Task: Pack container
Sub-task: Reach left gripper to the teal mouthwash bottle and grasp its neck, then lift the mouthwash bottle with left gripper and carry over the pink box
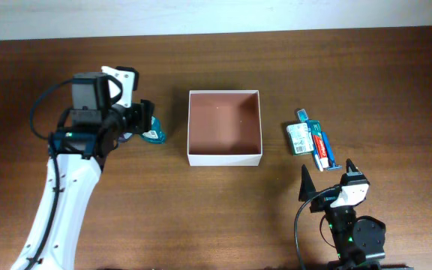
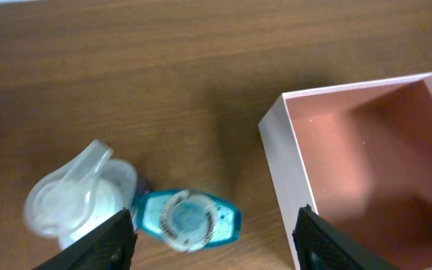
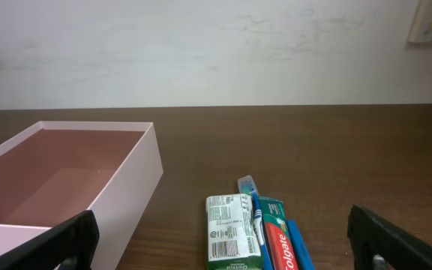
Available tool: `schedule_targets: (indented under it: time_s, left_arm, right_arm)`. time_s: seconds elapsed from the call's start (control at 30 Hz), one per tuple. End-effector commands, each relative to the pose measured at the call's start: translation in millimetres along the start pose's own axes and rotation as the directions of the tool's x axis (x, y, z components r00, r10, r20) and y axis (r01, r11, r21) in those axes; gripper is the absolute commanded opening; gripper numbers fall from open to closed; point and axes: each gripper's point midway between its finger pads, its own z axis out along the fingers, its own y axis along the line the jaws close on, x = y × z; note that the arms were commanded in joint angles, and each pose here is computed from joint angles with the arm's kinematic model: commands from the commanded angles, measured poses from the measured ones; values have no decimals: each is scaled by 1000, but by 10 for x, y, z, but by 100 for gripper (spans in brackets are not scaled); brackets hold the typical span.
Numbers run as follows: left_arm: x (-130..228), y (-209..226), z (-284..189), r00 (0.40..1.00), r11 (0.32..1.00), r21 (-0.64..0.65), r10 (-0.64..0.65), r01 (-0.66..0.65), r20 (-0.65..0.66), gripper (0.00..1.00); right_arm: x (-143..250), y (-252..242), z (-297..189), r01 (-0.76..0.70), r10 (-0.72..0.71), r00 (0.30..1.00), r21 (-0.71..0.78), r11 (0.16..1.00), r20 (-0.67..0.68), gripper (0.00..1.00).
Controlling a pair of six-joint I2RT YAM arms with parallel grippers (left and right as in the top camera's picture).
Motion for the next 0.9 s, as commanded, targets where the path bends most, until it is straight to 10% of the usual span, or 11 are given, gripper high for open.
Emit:
schedule_targets:
  time_s: [0.0, 0.87]
  left_arm:
    - [-59, -65, 96, 996, 995, -39, 94, -94, -5, 69]
    - [196, 107, 603, 988, 983, -149, 89, -107, -124, 69]
  right_arm:
    - [26, -9, 2, -8, 8, 1000, 1, 1000, -6, 99]
    - [26, -9, 2, -8, 8, 1000, 1, 1000, -6, 99]
